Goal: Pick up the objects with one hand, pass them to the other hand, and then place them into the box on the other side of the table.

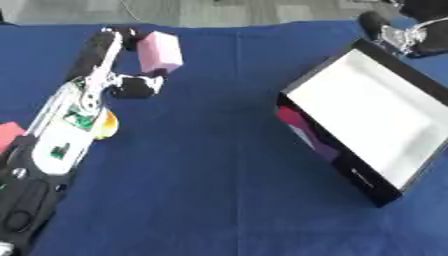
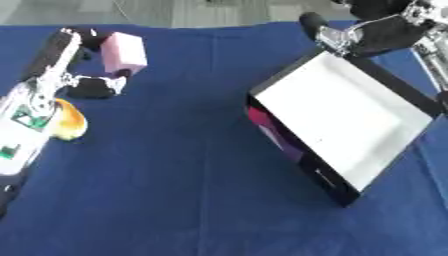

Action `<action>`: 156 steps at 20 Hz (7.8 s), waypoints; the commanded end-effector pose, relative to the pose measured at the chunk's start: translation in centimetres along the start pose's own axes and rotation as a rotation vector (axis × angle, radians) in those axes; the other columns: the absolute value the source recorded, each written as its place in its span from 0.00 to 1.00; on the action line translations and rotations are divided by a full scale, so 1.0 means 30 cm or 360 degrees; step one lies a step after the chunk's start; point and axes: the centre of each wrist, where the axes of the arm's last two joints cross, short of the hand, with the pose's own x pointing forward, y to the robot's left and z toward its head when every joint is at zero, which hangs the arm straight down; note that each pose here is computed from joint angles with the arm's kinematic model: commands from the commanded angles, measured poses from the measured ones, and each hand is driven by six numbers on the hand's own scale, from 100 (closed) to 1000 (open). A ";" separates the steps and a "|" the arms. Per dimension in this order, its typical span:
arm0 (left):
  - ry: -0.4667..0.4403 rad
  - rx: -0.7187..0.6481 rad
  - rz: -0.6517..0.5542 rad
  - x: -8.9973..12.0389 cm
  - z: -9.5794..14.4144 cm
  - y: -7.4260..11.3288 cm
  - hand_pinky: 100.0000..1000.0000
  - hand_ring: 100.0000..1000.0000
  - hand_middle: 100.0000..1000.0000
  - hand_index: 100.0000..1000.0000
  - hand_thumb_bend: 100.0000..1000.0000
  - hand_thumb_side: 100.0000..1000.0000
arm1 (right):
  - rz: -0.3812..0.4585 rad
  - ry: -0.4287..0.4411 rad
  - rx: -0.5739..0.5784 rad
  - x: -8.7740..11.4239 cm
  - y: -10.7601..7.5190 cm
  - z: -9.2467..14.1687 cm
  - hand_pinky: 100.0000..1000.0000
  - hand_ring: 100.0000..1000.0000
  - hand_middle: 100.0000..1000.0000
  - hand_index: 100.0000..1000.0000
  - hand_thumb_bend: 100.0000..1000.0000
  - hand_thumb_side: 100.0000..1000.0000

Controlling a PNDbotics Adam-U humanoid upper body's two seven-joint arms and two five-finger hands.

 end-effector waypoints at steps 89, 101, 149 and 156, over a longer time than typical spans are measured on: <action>-0.0565 0.0076 0.0561 0.356 0.029 -0.256 0.66 0.66 0.45 0.49 0.00 0.01 | 0.0438 0.0149 0.0209 -0.163 0.107 -0.235 1.00 0.98 0.90 0.98 0.29 0.00; -0.0516 0.0055 0.0596 0.350 0.018 -0.290 0.65 0.66 0.45 0.49 0.00 0.02 | 0.0378 0.0165 0.0231 -0.154 0.109 -0.241 1.00 0.97 0.89 0.97 0.25 0.00; -0.0576 0.0014 0.0636 0.381 0.019 -0.318 0.70 0.71 0.49 0.60 0.00 0.00 | 0.0142 0.0194 0.0223 -0.135 0.118 -0.228 0.98 0.85 0.58 0.69 0.00 0.00; -0.0578 0.0037 0.0606 0.379 0.020 -0.312 0.77 0.82 0.62 0.77 0.27 0.00 | 0.0133 0.0191 0.0236 -0.132 0.111 -0.224 0.98 0.84 0.56 0.67 0.00 0.00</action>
